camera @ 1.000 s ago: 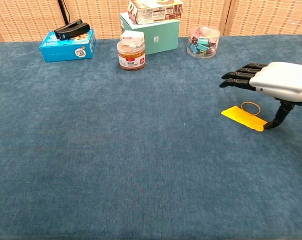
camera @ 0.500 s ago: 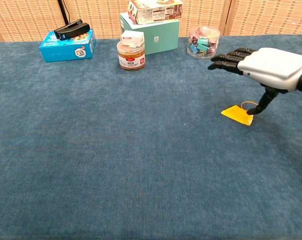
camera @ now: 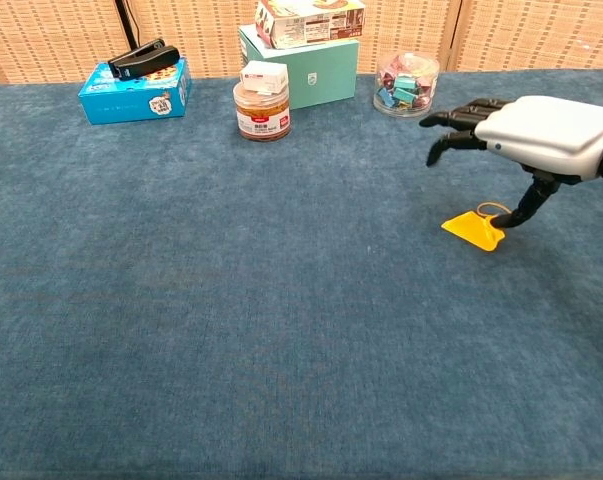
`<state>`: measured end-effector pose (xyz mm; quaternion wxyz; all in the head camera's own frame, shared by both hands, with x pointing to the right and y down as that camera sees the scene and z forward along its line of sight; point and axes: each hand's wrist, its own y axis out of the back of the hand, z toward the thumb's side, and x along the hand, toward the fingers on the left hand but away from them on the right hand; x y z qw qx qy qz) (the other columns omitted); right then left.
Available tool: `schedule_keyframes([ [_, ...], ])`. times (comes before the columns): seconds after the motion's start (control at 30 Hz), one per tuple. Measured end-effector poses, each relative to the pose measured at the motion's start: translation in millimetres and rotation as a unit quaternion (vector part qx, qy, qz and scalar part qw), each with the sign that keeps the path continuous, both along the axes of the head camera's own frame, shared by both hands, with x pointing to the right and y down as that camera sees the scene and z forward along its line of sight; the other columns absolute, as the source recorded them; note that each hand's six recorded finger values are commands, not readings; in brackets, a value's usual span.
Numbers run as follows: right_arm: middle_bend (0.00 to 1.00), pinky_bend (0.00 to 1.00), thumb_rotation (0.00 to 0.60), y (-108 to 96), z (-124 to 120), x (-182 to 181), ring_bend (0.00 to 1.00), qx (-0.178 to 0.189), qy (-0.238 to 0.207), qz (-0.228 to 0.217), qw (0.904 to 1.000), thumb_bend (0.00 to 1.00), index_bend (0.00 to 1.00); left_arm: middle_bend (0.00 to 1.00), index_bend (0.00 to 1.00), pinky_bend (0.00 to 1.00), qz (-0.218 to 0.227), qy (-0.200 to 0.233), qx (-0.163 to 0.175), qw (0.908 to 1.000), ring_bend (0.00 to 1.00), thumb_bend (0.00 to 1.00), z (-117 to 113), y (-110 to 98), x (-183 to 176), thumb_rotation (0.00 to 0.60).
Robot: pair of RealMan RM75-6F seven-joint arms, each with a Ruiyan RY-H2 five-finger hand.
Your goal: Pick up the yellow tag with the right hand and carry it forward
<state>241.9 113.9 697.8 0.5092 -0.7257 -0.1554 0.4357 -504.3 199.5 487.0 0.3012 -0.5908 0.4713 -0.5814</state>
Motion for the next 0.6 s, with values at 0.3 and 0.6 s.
schedule_keyframes([
  [0.3,0.0,0.0,0.6,5.2,5.9,2.1,0.0,-0.029,0.032,-0.007,0.999,0.23,0.48,0.0,0.0,0.0,0.0,-0.001,0.0,1.0,0.0,0.1,0.2,0.0,0.0,0.6],
  [0.6,0.0,0.0,0.6,5.6,11.0,-0.9,0.0,-0.024,0.033,0.002,0.9992,0.25,0.57,0.0,0.0,0.0,-0.002,0.001,0.0,1.0,0.0,0.1,-0.3,-0.2,-1.1,0.6],
])
